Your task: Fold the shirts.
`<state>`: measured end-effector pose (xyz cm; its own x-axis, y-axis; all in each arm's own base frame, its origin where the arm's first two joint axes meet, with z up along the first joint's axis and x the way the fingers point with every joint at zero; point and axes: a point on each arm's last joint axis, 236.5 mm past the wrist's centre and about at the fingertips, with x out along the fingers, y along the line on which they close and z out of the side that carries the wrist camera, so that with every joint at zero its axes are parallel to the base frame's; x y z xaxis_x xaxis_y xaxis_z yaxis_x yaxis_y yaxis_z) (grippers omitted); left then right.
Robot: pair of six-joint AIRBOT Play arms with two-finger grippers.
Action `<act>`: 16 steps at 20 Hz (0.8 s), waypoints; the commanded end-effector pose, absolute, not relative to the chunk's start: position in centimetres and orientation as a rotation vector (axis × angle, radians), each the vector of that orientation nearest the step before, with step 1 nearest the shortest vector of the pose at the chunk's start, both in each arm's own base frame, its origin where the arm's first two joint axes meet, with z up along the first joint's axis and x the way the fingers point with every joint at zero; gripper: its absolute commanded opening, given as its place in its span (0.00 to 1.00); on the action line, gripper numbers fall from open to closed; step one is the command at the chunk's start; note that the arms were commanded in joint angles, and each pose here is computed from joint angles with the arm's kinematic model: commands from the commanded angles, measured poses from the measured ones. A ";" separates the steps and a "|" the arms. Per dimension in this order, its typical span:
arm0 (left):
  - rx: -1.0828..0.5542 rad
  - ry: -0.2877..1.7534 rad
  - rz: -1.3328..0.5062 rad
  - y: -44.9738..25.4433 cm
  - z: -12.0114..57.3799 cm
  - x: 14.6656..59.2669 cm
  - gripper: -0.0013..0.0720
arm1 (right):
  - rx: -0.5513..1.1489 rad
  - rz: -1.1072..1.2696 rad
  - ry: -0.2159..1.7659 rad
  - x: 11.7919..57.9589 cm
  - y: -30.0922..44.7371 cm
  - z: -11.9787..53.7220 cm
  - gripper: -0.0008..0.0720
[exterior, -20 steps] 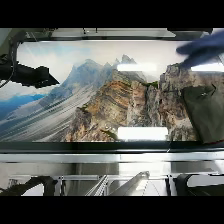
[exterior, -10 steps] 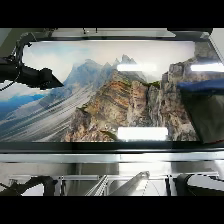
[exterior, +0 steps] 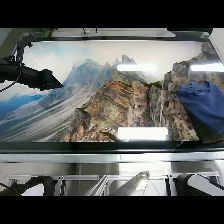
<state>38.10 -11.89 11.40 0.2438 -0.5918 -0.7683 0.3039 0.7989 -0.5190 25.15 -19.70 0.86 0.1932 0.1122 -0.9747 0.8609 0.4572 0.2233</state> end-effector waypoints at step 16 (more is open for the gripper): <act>-0.246 1.030 -0.687 -12.8 17.5 39.3 0.05 | 1.126 -0.096 1.208 30.1 -9.8 7.8 0.96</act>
